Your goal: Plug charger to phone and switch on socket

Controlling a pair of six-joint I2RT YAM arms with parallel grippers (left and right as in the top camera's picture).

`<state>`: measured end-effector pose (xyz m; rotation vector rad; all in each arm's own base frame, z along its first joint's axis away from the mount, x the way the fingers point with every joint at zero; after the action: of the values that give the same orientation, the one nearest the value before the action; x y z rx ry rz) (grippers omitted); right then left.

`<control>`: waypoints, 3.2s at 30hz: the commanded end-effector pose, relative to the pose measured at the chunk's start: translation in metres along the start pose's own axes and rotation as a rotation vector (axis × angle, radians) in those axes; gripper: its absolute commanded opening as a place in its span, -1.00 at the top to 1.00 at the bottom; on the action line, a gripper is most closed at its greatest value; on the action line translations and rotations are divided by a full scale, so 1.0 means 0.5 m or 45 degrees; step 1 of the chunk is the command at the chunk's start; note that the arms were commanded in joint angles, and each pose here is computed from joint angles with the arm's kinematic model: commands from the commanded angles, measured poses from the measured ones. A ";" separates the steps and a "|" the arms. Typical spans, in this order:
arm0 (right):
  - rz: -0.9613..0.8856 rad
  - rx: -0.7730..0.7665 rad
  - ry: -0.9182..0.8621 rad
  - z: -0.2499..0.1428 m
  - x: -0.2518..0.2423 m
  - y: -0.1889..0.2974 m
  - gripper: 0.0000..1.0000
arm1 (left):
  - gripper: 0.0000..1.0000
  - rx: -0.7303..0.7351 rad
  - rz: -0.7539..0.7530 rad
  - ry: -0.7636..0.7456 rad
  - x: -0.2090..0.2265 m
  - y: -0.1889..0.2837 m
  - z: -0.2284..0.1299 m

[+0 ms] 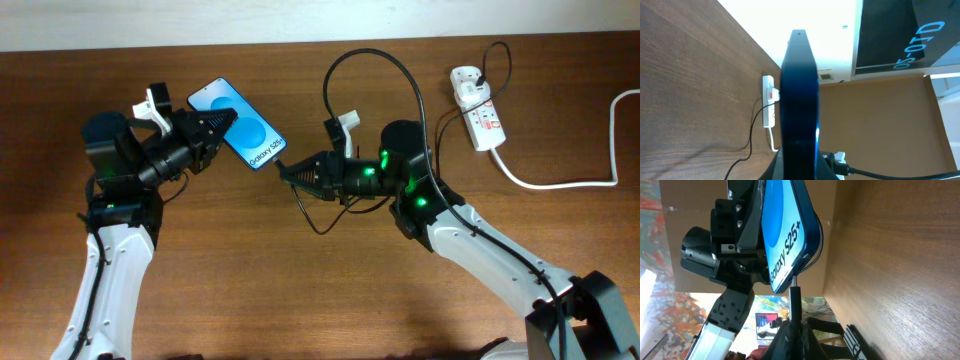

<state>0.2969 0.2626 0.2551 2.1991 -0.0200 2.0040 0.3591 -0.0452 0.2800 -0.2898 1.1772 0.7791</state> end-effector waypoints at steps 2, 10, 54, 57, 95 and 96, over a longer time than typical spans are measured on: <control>0.010 -0.034 0.035 0.008 0.007 0.001 0.91 | 1.00 0.030 -0.052 -0.035 -0.021 0.004 0.001; 0.014 -0.031 0.041 0.006 0.009 -0.001 0.91 | 1.00 0.034 -0.053 -0.034 -0.021 0.004 0.000; 0.159 -0.327 0.336 0.037 0.071 -0.012 0.91 | 1.00 0.621 -0.472 -0.273 -0.119 -0.040 -0.173; 0.190 -0.328 0.404 0.035 0.083 -0.010 0.91 | 1.00 0.696 -0.520 -0.277 -0.134 -0.046 -0.200; 0.129 -0.385 0.468 0.101 0.065 0.073 0.91 | 1.00 0.687 -0.528 -0.276 -0.130 -0.036 -0.188; 0.128 -0.374 0.467 0.099 0.064 0.072 0.90 | 1.00 0.685 -0.525 -0.276 -0.129 -0.037 -0.188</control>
<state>0.3160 0.2229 0.2588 1.8802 -0.1128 2.3148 0.3521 -0.0913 0.3044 -0.1505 0.9334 0.5795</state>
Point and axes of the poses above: each gripper's point midway between its finger pads, its own y axis back along the fingers, its own x axis along the line the jaws close on, z = x × y, the point moved 6 cm from there along y, back along the fingers, and after that the axes turned 11 degrees about -y, right-handed, at the moved point
